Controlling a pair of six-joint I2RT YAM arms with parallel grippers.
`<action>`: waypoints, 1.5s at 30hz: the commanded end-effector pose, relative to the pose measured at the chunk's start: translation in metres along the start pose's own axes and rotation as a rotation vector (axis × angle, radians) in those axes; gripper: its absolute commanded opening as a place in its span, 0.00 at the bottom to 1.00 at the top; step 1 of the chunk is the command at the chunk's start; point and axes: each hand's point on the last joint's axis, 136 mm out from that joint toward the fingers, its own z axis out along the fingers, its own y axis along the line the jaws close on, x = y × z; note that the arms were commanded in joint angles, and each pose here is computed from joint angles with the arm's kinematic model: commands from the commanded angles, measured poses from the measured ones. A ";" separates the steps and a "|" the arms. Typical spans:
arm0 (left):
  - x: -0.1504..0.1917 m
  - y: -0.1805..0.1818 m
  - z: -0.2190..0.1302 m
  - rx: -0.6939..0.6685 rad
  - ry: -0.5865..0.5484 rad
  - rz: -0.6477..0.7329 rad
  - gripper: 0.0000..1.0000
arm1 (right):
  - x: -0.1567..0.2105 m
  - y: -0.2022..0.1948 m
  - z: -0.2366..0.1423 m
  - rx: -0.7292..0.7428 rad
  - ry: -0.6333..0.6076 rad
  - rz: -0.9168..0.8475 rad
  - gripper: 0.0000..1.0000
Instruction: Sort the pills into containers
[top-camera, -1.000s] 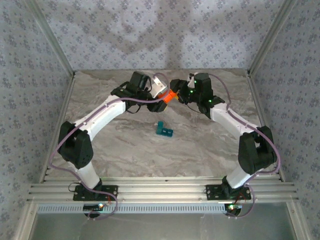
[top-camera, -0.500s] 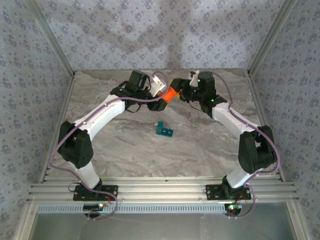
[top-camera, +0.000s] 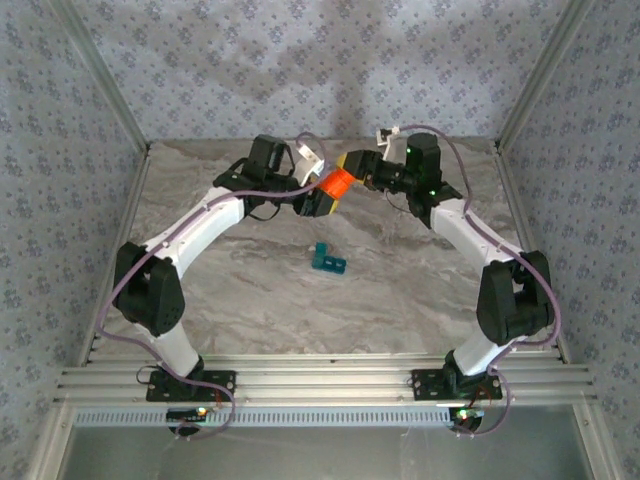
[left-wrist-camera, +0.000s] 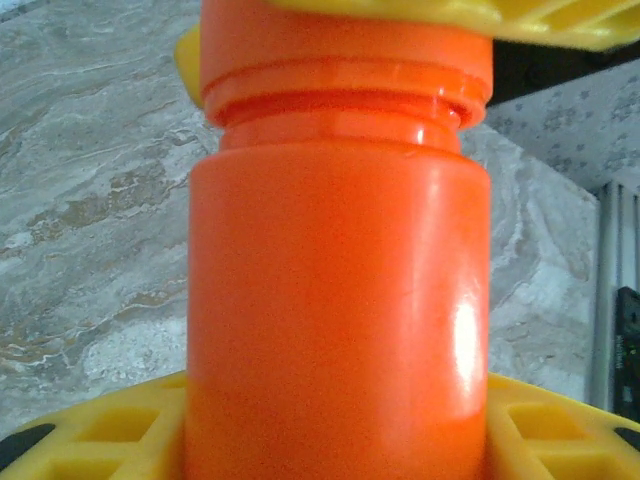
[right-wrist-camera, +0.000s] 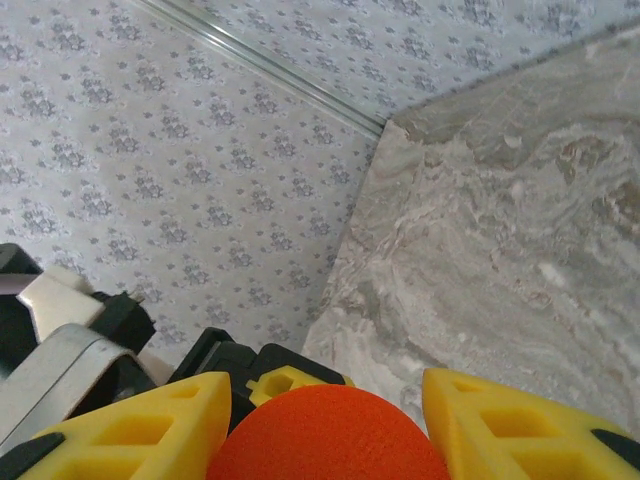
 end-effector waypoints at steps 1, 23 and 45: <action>-0.019 -0.010 -0.017 0.040 -0.064 -0.013 0.00 | -0.003 0.006 -0.005 0.018 0.020 -0.097 0.35; -0.016 -0.008 -0.018 0.024 -0.063 -0.008 0.00 | -0.033 -0.017 -0.040 0.061 -0.180 0.074 0.36; -0.011 0.004 -0.051 -0.131 -0.150 -0.004 0.00 | 0.088 -0.206 -0.146 1.019 0.013 0.161 0.37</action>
